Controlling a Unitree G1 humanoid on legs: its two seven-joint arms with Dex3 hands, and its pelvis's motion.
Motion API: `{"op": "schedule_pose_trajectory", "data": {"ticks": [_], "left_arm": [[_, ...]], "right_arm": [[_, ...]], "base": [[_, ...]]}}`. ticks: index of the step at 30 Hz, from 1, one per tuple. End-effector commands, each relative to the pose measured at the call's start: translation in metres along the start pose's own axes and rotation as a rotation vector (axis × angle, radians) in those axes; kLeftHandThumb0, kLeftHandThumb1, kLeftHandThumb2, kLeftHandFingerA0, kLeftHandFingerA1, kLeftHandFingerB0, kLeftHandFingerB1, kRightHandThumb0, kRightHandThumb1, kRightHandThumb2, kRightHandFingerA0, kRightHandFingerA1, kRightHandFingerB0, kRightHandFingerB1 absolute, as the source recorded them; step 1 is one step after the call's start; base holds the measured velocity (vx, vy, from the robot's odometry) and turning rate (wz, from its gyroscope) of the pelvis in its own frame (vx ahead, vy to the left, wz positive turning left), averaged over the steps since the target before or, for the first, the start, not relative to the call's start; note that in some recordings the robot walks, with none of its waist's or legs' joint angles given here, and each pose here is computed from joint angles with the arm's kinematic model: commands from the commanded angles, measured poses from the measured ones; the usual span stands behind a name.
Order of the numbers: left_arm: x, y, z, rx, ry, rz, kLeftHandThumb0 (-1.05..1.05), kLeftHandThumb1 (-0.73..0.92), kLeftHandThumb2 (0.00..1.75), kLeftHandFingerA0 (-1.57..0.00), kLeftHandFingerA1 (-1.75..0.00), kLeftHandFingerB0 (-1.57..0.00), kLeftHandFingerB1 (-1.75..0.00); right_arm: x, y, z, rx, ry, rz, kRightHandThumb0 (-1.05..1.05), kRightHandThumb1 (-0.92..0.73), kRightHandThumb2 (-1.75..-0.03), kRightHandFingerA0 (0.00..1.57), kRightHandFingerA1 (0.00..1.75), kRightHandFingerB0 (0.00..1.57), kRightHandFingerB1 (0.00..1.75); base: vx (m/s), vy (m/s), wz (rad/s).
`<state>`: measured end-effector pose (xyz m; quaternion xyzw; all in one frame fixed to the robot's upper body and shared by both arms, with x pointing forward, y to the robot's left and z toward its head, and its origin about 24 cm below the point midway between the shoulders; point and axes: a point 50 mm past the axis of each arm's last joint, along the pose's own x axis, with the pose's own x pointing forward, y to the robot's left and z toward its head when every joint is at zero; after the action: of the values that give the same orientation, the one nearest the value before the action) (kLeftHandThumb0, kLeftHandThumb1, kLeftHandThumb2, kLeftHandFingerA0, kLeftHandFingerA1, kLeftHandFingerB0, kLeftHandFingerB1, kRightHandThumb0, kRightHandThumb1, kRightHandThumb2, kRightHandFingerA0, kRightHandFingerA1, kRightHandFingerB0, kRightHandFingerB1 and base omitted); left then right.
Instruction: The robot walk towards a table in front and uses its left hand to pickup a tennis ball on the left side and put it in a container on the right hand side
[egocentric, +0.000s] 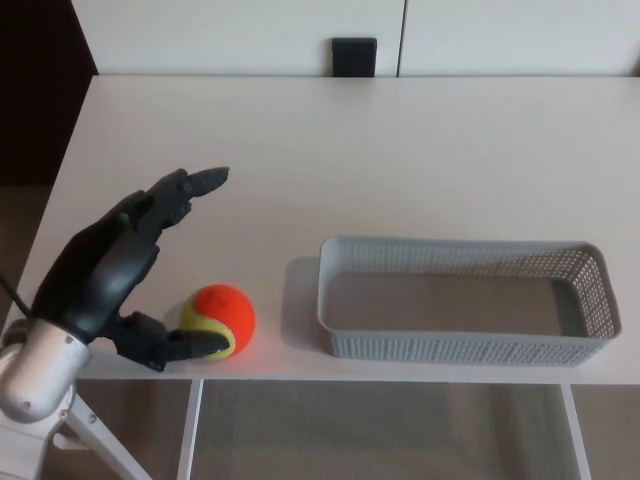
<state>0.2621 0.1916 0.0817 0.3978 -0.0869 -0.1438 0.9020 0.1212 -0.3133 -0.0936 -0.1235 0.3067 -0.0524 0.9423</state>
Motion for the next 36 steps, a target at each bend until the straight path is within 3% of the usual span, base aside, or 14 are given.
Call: {"op": "schedule_pose_trajectory", "data": {"ticks": [1, 3, 4, 11, 12, 13, 14, 15, 19, 20, 29, 34, 35, 36], "left_arm": [[0.003, -0.001, -0.001, 0.041, -0.002, 0.011, -0.29, -0.01, 0.68, -0.01, -0.54, 0.00, -0.52], [0.003, -0.003, -0.002, 0.046, 0.004, 0.004, -0.29, -0.01, 0.68, -0.01, -0.55, 0.00, -0.52], [0.004, -0.004, -0.002, 0.045, 0.008, -0.001, -0.48, 0.28, 0.51, -0.02, -0.55, -0.06, -0.36], [0.006, -0.006, -0.005, 0.051, 0.031, -0.018, -0.50, 0.29, 0.50, 0.00, -0.54, -0.06, -0.36], [0.006, -0.008, -0.005, 0.050, 0.034, -0.022, -0.54, 0.26, 0.58, -0.01, -0.56, -0.05, -0.39], [0.007, -0.009, -0.006, 0.047, 0.034, -0.027, -0.29, -0.02, 0.68, -0.02, -0.55, 0.00, -0.52], [0.007, -0.009, -0.006, 0.046, 0.033, -0.028, -0.29, -0.02, 0.68, -0.02, -0.55, 0.00, -0.52], [0.007, -0.011, -0.006, 0.041, 0.031, -0.029, -0.29, -0.03, 0.67, -0.01, -0.55, 0.00, -0.52], [0.008, -0.012, -0.008, 0.032, 0.032, -0.033, -0.30, -0.02, 0.68, -0.01, -0.54, 0.00, -0.52], [0.009, -0.016, -0.009, 0.030, 0.038, -0.039, -0.52, 0.30, 0.50, -0.12, -0.55, -0.10, -0.35], [0.013, -0.023, -0.014, 0.028, 0.082, -0.059, -0.54, 0.28, 0.50, -0.13, -0.57, -0.10, -0.36], [0.015, -0.025, -0.017, 0.044, 0.095, -0.075, -0.51, 0.27, 0.49, -0.16, -0.57, -0.11, -0.35], [0.015, -0.027, -0.018, 0.041, 0.100, -0.075, -0.50, 0.27, 0.50, -0.17, -0.56, -0.13, -0.34], [0.015, -0.027, -0.019, 0.040, 0.101, -0.076, -0.50, 0.27, 0.50, -0.17, -0.56, -0.13, -0.34]], "right_arm": [[0.002, -0.004, 0.004, -0.009, -0.002, -0.015, -0.41, -0.55, -0.57, 0.50, 0.38, 0.39, 0.35], [0.002, -0.004, 0.004, -0.012, -0.001, -0.017, -0.41, -0.55, -0.57, 0.49, 0.38, 0.39, 0.35], [0.002, -0.004, 0.004, -0.015, -0.001, -0.017, -0.41, -0.56, -0.57, 0.48, 0.38, 0.39, 0.35], [0.006, -0.005, 0.009, -0.035, -0.009, -0.015, -0.43, -0.55, -0.57, 0.49, 0.38, 0.38, 0.35], [0.006, -0.004, 0.010, -0.025, -0.014, -0.017, -0.50, -0.45, -0.74, 0.45, 0.49, 0.34, 0.45], [0.007, -0.004, 0.011, -0.027, -0.020, -0.017, -0.51, -0.45, -0.75, 0.45, 0.49, 0.34, 0.45], [0.007, -0.004, 0.011, -0.029, -0.022, -0.016, -0.51, -0.45, -0.75, 0.45, 0.49, 0.34, 0.45], [0.007, -0.004, 0.012, -0.030, -0.024, -0.016, -0.44, -0.55, -0.56, 0.52, 0.40, 0.40, 0.36], [0.009, -0.004, 0.013, -0.027, -0.027, -0.014, -0.44, -0.55, -0.56, 0.51, 0.39, 0.40, 0.35], [0.009, -0.004, 0.013, -0.017, -0.023, -0.015, -0.51, -0.45, -0.74, 0.45, 0.49, 0.35, 0.45], [0.013, -0.005, 0.019, -0.029, -0.031, -0.015, -0.45, -0.54, -0.56, 0.48, 0.38, 0.40, 0.34], [0.015, -0.006, 0.022, -0.026, -0.034, -0.016, -0.46, -0.55, -0.56, 0.48, 0.38, 0.39, 0.34], [0.014, -0.005, 0.022, -0.015, -0.040, -0.015, -0.51, -0.45, -0.74, 0.44, 0.49, 0.34, 0.45], [0.014, -0.005, 0.022, -0.011, -0.043, -0.015, -0.51, -0.45, -0.74, 0.44, 0.49, 0.34, 0.45]], "base": [[0.00, 0.000, 0.00], [0.00, 0.000, 0.00], [0.00, 0.000, 0.00], [0.00, 0.000, 0.00], [0.00, 0.000, 0.00], [0.00, 0.000, 0.00], [0.00, 0.000, 0.00], [0.00, 0.000, 0.00], [0.00, 0.000, 0.00], [0.00, 0.000, 0.00], [0.00, 0.000, 0.00], [0.00, 0.000, 0.00], [0.00, 0.000, 0.00], [0.00, 0.000, 0.00]]}}
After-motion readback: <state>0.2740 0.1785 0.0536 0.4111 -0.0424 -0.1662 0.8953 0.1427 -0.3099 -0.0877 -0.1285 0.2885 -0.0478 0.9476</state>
